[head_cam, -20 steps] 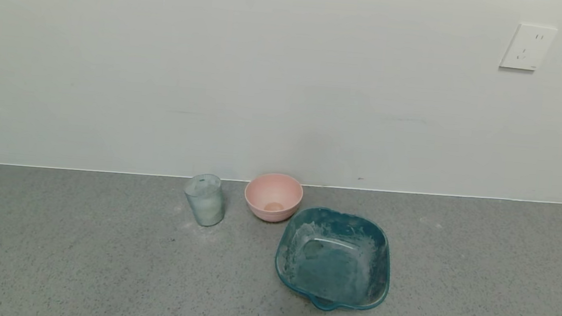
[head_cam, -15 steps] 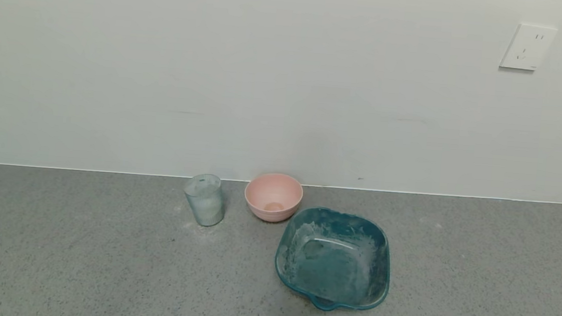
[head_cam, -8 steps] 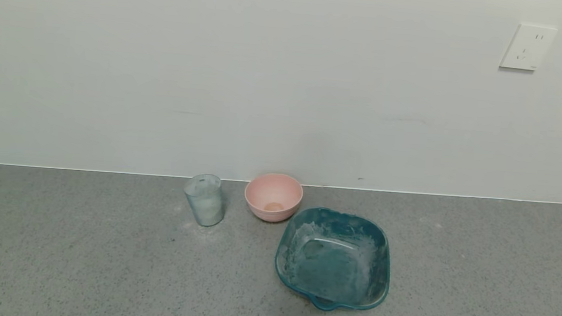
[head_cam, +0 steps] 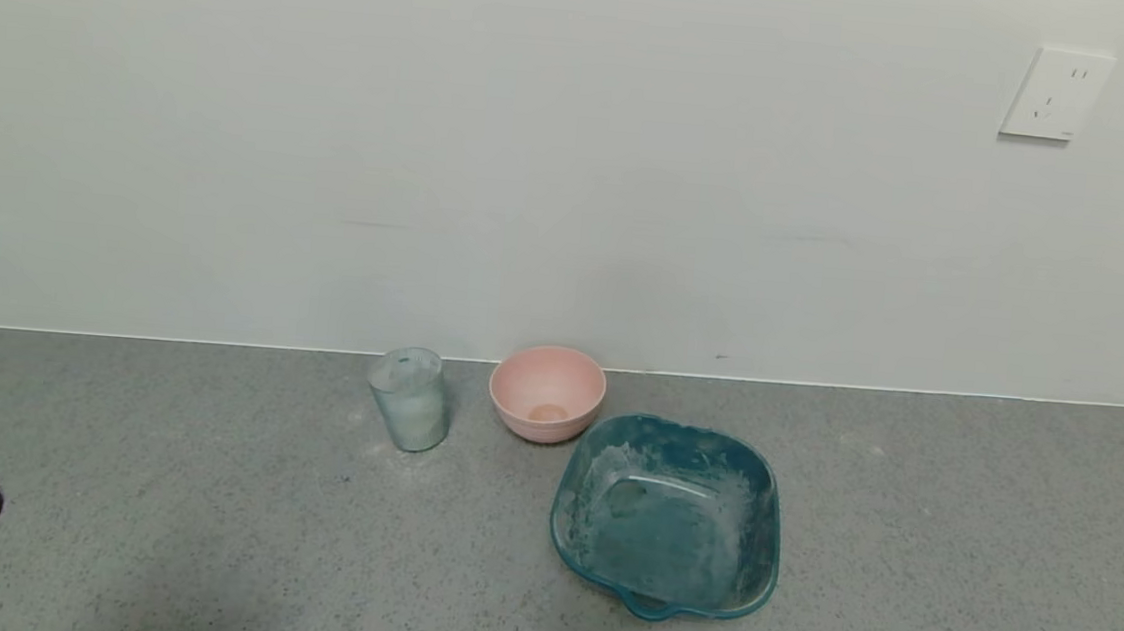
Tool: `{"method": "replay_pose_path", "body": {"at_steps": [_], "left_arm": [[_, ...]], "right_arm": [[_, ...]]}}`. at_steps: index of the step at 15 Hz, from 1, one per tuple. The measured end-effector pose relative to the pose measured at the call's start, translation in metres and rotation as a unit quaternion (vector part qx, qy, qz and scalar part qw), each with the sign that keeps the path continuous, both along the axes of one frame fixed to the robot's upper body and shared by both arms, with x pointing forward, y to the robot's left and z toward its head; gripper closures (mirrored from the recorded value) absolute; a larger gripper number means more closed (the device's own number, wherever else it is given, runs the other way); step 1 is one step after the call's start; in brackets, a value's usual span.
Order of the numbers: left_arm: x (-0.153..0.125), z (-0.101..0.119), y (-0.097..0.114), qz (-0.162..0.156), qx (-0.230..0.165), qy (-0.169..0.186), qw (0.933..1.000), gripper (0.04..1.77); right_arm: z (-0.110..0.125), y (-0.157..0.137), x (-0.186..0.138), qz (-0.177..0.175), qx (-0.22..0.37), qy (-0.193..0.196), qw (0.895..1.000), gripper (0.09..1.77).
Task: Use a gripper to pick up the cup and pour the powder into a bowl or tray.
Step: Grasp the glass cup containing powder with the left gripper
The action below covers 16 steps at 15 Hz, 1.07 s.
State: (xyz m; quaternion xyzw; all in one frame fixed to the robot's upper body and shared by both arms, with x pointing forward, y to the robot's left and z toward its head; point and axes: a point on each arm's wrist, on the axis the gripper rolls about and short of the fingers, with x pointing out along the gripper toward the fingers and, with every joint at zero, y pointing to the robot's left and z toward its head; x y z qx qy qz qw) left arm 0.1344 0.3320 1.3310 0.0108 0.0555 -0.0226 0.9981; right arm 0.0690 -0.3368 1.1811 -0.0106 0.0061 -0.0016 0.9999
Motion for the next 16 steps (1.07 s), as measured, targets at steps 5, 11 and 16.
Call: {"method": "replay_pose_path", "body": {"at_steps": [5, 11, 16], "left_arm": [[0.065, 0.016, -0.004, -0.039, -0.003, 0.080, 0.9960, 0.09], [0.137, -0.014, -0.008, -0.062, -0.007, 0.190, 0.9799, 0.09], [0.183, -0.053, -0.015, -0.072, -0.002, 0.248, 0.9661, 0.09]], "right_arm": [[0.000, 0.000, 0.000, 0.000, 0.000, 0.000, 1.000, 0.15], [0.000, 0.000, 0.000, 0.000, 0.000, 0.000, 1.000, 0.15], [0.000, 0.000, 0.000, 0.000, 0.000, 0.000, 1.000, 0.15]]}}
